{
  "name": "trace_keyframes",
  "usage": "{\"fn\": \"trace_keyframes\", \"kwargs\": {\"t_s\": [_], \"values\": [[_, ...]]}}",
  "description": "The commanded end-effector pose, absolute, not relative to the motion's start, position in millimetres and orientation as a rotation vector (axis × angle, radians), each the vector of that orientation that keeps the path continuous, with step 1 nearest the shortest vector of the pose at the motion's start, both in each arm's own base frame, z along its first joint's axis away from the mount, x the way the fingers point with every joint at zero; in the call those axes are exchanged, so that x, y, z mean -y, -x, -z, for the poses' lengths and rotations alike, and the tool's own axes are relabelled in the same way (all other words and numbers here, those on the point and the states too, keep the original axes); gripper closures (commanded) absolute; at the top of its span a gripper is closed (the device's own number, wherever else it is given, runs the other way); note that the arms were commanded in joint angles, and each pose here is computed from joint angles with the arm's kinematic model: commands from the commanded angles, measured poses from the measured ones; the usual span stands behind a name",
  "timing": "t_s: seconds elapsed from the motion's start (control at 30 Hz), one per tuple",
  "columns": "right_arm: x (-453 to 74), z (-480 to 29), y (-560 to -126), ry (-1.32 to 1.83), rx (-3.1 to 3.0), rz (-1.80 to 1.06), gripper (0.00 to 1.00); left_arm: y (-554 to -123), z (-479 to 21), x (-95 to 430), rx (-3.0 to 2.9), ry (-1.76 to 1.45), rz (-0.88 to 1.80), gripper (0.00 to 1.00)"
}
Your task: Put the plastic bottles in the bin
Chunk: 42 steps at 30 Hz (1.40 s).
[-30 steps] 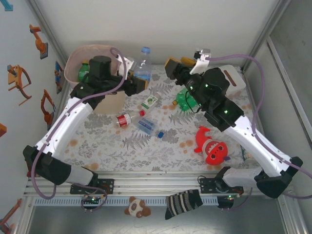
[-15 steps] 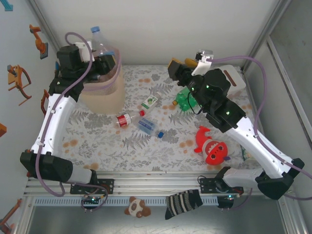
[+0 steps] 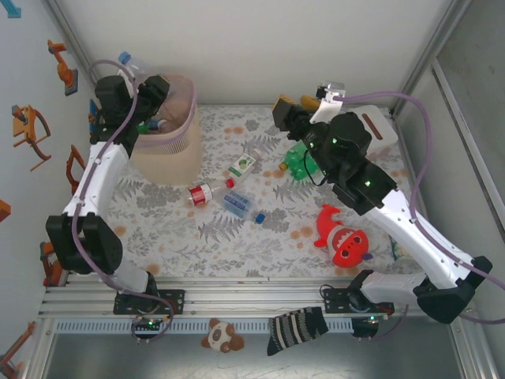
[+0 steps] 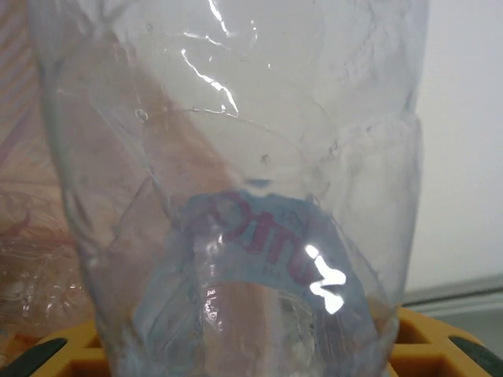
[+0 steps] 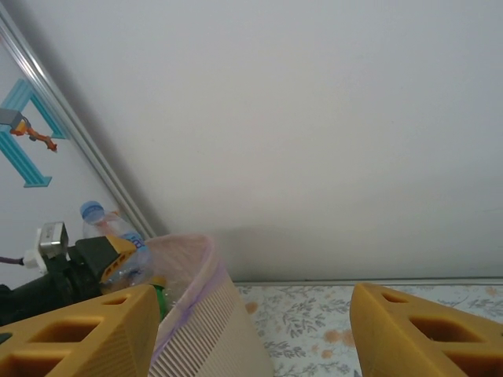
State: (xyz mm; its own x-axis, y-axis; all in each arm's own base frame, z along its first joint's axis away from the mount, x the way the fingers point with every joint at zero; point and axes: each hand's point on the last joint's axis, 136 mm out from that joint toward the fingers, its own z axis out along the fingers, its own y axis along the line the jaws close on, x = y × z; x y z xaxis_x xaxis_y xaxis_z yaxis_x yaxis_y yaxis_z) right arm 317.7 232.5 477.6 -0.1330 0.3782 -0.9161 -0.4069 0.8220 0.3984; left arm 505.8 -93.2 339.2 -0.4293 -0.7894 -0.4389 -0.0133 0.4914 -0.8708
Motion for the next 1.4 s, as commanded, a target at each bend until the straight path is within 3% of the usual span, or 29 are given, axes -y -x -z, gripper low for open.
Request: {"fn": "trace_keyframes", "kwargs": {"t_s": [0.0,0.27,0.53,0.93,1.07,1.37], "values": [[-221.7,-483.0,-311.2,0.009,-1.541,-0.646,0.35,-525.1,-348.2,85.3,-1.604,0.865,1.208,0.63],[-215.5,-481.3,-309.4,0.004,-1.539,-0.622,0.35,-552.6,-323.6,94.5,-1.532,1.006,1.29,0.57],[-213.8,-481.9,-309.3,0.005,-1.537,-0.607,0.35,-554.1,-323.0,104.6,-1.528,1.024,1.308,0.25],[-217.2,-485.5,-309.2,0.009,-1.532,-0.63,0.36,-527.7,-372.5,96.3,-1.481,0.91,1.271,0.24],[-217.4,-485.2,-310.4,0.014,-1.539,-0.618,0.36,-517.9,-393.8,91.4,-1.498,0.81,1.215,0.28],[-202.4,-454.6,-329.1,-0.013,-1.693,-0.373,0.36,-494.6,-421.4,95.0,-1.584,0.578,1.116,0.31]]}}
